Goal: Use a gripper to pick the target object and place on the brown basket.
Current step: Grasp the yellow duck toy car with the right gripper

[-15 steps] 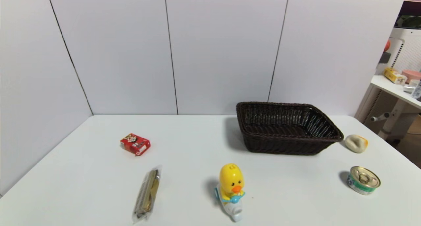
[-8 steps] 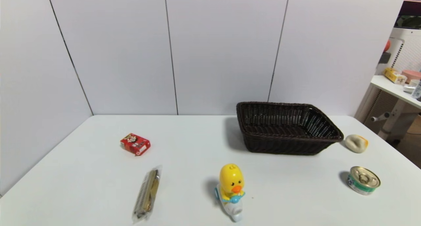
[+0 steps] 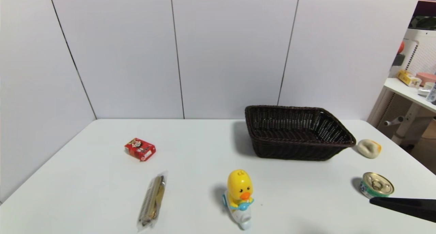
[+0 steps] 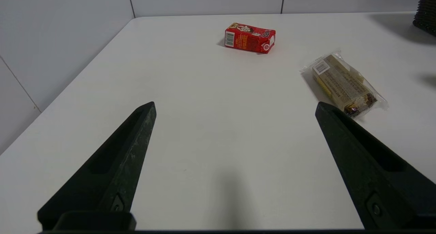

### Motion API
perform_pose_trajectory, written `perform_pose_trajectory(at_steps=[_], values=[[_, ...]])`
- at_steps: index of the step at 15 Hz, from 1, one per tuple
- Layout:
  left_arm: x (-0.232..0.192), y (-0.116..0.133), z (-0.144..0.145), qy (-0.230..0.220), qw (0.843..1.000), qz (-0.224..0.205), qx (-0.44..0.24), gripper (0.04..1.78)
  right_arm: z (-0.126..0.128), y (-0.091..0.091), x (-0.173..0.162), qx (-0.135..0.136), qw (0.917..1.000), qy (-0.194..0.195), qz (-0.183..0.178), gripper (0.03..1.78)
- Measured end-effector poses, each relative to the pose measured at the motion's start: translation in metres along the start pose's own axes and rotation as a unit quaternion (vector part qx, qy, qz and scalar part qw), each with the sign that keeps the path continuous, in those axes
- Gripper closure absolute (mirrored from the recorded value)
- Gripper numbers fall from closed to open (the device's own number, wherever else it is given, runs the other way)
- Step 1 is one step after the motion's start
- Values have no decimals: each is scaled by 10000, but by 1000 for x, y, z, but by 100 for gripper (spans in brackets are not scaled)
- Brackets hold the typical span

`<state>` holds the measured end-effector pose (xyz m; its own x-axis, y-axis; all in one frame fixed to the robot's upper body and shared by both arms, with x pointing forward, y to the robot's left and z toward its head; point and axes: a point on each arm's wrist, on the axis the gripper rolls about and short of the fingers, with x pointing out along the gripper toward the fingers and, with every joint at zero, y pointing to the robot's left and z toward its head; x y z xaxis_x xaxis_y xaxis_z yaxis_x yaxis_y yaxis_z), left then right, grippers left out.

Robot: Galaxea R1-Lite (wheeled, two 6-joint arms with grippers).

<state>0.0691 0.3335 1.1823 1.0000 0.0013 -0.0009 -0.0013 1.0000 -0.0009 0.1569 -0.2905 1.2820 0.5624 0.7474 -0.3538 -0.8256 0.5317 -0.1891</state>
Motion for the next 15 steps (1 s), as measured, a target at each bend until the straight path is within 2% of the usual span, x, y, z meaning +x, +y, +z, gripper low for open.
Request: perform_pose_trajectory(at_steps=[4, 7, 10, 15], values=[[0, 0, 0, 0, 10000, -2, 0, 13, -4, -6, 30, 185, 9966, 576, 551, 11], [0, 0, 0, 0, 10000, 0, 2, 13, -4, -14, 54, 270, 9943, 772, 683, 11], [0, 0, 0, 0, 10000, 0, 0, 13, -3, -24, 81, 281, 9948, 697, 688, 11], [0, 0, 0, -2, 10000, 0, 0, 13, -4, -39, 123, 319, 9966, 328, 682, 11]])
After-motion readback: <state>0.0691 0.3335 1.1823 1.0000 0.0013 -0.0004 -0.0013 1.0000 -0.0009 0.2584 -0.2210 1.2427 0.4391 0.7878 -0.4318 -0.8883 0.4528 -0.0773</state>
